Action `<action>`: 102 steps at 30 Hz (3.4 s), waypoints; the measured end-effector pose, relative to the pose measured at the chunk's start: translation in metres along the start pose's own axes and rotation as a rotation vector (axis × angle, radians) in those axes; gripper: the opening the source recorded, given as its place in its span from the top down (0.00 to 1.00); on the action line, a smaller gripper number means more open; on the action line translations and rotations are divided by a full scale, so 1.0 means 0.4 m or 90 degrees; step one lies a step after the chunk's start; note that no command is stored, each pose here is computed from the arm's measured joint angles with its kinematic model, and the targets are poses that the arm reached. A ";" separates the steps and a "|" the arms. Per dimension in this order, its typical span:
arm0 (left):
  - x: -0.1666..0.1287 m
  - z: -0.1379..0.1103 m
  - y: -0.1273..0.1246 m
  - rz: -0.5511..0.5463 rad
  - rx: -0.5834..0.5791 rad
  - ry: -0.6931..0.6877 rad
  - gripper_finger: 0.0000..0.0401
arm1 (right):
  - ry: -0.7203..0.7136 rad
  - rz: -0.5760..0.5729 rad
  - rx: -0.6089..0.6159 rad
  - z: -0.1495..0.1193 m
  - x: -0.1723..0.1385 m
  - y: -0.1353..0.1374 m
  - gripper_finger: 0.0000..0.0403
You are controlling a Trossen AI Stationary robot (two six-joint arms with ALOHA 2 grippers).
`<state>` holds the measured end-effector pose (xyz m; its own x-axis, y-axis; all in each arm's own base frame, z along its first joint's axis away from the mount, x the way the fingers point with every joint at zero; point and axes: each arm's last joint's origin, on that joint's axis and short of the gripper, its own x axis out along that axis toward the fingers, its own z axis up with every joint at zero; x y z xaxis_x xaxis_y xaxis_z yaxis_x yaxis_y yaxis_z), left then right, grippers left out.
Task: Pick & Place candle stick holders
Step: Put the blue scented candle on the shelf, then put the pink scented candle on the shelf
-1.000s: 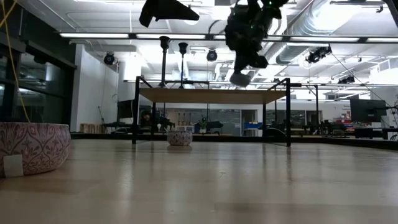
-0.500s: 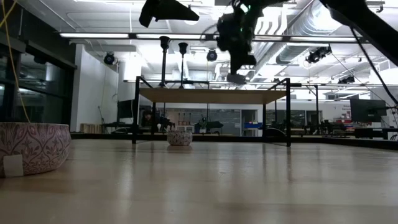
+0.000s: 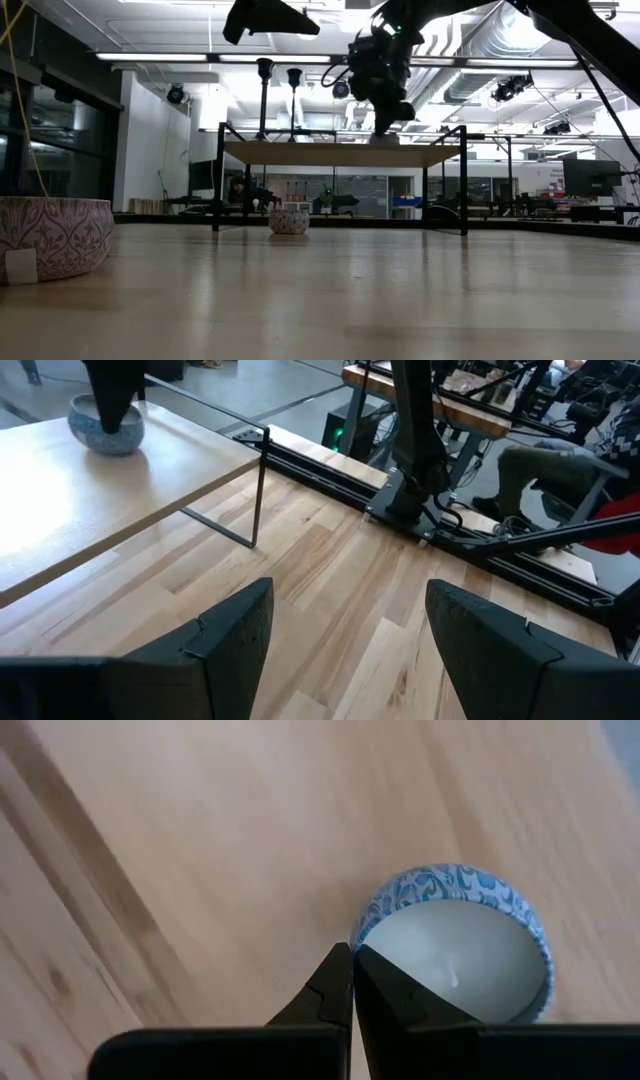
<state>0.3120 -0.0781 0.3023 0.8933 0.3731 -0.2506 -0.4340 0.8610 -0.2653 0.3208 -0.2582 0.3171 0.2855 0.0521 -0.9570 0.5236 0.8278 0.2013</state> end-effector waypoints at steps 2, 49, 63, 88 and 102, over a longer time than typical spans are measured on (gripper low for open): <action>0.000 0.000 0.000 0.001 0.000 0.000 0.36 | -0.029 0.010 0.031 0.011 -0.001 0.001 1.00; 0.000 0.000 -0.001 -0.005 -0.008 0.002 0.36 | 0.014 -0.015 0.230 -0.034 -0.036 -0.133 1.00; 0.000 0.000 -0.001 -0.005 -0.008 0.002 0.36 | 0.014 0.001 0.229 -0.033 -0.036 -0.131 0.94; -0.025 0.011 0.015 0.002 0.007 0.026 0.36 | -0.101 -0.054 0.218 -0.084 -0.184 -0.081 0.72; -0.109 -0.014 0.087 0.008 0.084 0.258 0.36 | -0.227 -0.134 0.159 -0.226 -0.374 0.121 0.72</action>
<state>0.2573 -0.0663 0.2989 0.7589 0.2404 -0.6052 -0.4018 0.9042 -0.1448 0.2308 -0.1752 0.4512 0.3869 -0.3338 -0.8596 0.7642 0.6378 0.0963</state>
